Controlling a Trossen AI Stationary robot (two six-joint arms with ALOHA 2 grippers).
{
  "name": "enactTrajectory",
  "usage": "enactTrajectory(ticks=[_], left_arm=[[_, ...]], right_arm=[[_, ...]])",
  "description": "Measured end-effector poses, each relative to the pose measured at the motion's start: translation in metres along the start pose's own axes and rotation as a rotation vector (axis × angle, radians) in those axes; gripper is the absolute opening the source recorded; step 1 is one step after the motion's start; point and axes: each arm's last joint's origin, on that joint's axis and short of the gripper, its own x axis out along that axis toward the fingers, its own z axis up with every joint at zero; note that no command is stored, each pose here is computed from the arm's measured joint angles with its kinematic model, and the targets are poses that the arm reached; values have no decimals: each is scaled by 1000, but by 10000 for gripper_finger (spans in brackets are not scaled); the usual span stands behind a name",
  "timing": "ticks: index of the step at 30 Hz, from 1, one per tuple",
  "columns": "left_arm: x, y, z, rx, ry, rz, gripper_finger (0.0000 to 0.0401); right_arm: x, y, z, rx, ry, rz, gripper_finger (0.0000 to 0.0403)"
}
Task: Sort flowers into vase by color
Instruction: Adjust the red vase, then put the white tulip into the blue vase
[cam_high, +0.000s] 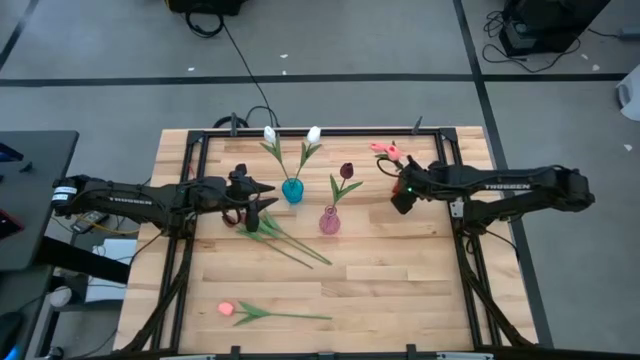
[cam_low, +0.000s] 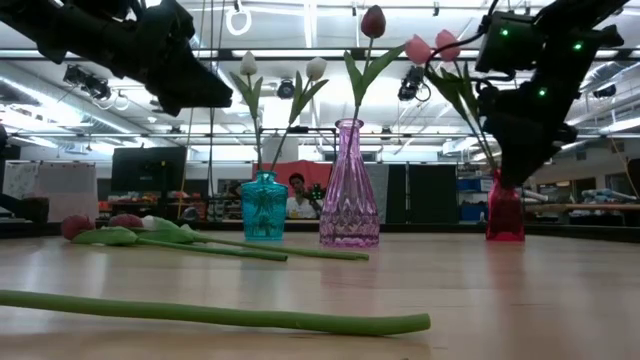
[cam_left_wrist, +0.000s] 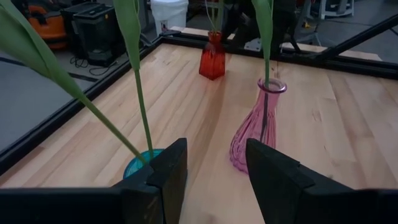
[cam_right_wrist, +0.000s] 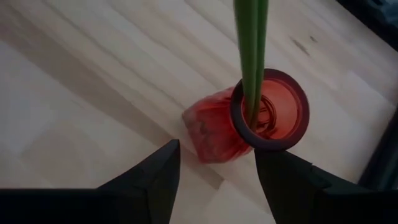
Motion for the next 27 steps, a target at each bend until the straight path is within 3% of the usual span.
enactTrajectory(ticks=[8, 16, 24, 27], left_arm=[[0, 0, -2, 3, 17, 2, 170], [0, 0, -2, -1, 18, 3, 170], [0, -1, -2, 0, 22, -28, 170], [-1, -1, -1, -1, 18, -41, 170]], right_arm=[[10, 12, 12, -72, -63, 74, 213], [15, 9, 8, -84, 0, 32, 212], [-25, 4, 6, 33, -5, 86, 205], [-50, 8, 11, 40, -80, 130, 203]])
